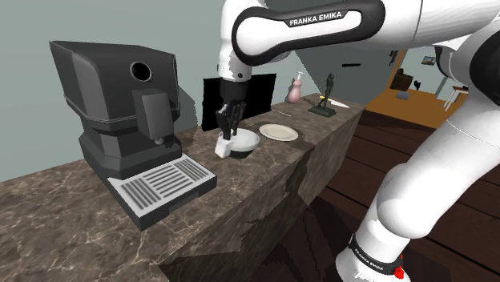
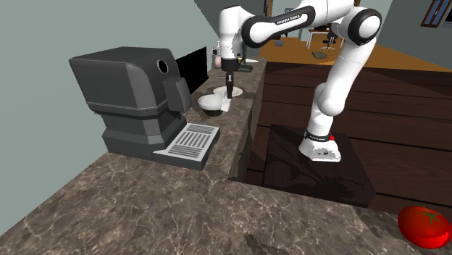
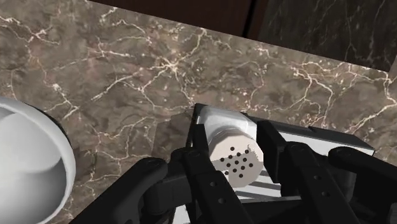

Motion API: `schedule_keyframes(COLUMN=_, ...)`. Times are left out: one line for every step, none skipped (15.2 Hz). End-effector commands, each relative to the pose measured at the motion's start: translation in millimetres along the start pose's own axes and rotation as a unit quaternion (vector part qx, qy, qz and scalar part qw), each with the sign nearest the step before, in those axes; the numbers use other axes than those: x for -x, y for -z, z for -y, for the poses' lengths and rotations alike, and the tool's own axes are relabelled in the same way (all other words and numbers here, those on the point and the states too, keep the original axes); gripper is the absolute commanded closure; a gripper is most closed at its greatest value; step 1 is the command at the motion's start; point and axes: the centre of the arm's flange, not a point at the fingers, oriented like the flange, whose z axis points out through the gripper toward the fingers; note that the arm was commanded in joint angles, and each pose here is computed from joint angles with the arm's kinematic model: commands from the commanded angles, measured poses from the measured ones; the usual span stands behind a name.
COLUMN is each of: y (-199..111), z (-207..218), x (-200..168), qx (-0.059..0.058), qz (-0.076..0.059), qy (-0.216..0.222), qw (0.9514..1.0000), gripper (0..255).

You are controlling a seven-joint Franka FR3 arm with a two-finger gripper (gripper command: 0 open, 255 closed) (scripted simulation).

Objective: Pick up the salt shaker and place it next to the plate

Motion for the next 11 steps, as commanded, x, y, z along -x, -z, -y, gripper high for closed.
schedule_keyframes(y=1, z=-23, x=7, qx=0.000, qz=0.000, qy=0.001, qw=1.0000, gripper=255)
schedule_keyframes(y=1, z=-36, x=11, qx=0.000, qz=0.000, qy=0.001, qw=1.0000, gripper=255)
schedule_keyframes(y=1, z=-48, x=15, qx=0.000, qz=0.000, qy=0.001, qw=1.0000, gripper=255)
schedule_keyframes(y=1, z=-61, x=19, qx=0.000, qz=0.000, qy=0.001, qw=1.0000, gripper=255)
schedule_keyframes(y=1, z=-74, x=23, qx=0.000, qz=0.000, qy=0.001, qw=1.0000, gripper=255)
schedule_keyframes(y=2, z=-86, x=27, qx=0.000, qz=0.000, qy=0.001, qw=1.0000, gripper=255)
schedule_keyframes(y=2, z=-99, x=30, qx=0.000, qz=0.000, qy=0.001, qw=1.0000, gripper=255)
schedule_keyframes(y=2, z=-112, x=34, qx=0.000, qz=0.000, qy=0.001, qw=1.0000, gripper=255)
schedule_keyframes(y=2, z=-124, x=38, qx=0.000, qz=0.000, qy=0.001, qw=1.0000, gripper=255)
schedule_keyframes(y=2, z=-137, x=42, qx=0.000, qz=0.000, qy=0.001, qw=1.0000, gripper=255)
schedule_keyframes(y=2, z=-150, x=46, qx=0.000, qz=0.000, qy=0.001, qw=1.0000, gripper=255)
